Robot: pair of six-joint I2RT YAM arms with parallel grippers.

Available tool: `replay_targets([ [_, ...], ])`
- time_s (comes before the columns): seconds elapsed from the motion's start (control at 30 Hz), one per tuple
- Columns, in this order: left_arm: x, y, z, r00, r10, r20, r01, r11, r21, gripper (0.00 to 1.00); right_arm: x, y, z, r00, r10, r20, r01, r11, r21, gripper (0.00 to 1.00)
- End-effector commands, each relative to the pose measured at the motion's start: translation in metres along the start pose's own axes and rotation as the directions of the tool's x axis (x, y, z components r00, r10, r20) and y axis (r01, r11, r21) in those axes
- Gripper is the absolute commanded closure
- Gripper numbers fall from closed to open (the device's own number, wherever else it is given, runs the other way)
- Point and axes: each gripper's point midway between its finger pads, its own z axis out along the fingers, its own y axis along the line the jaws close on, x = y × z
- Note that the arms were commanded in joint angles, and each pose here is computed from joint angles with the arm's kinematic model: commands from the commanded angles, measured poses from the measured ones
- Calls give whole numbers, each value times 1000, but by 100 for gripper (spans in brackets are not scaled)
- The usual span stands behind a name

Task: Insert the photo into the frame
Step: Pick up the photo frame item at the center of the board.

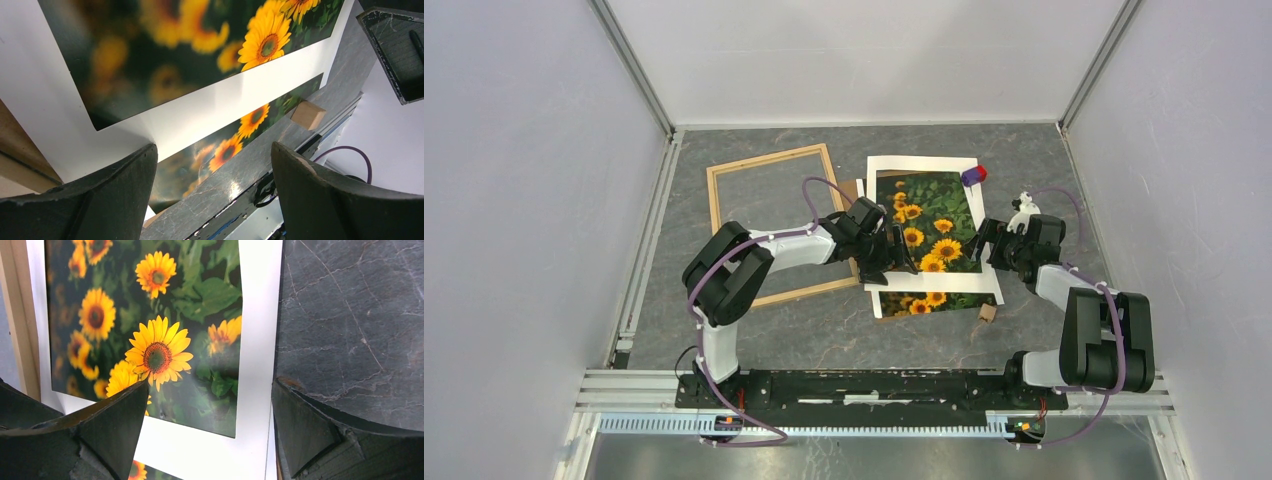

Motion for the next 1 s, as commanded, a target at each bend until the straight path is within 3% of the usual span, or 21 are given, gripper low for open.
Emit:
replay_targets([
  [0.0, 5, 24, 14, 1000, 4, -12, -5, 998, -66, 10, -2, 20, -3, 1000, 19, 8, -18, 996, -91, 2],
  [0.97, 11, 37, 20, 1000, -11, -25, 9, 996, -92, 9, -10, 14, 8, 1000, 2, 9, -1, 997, -83, 2],
])
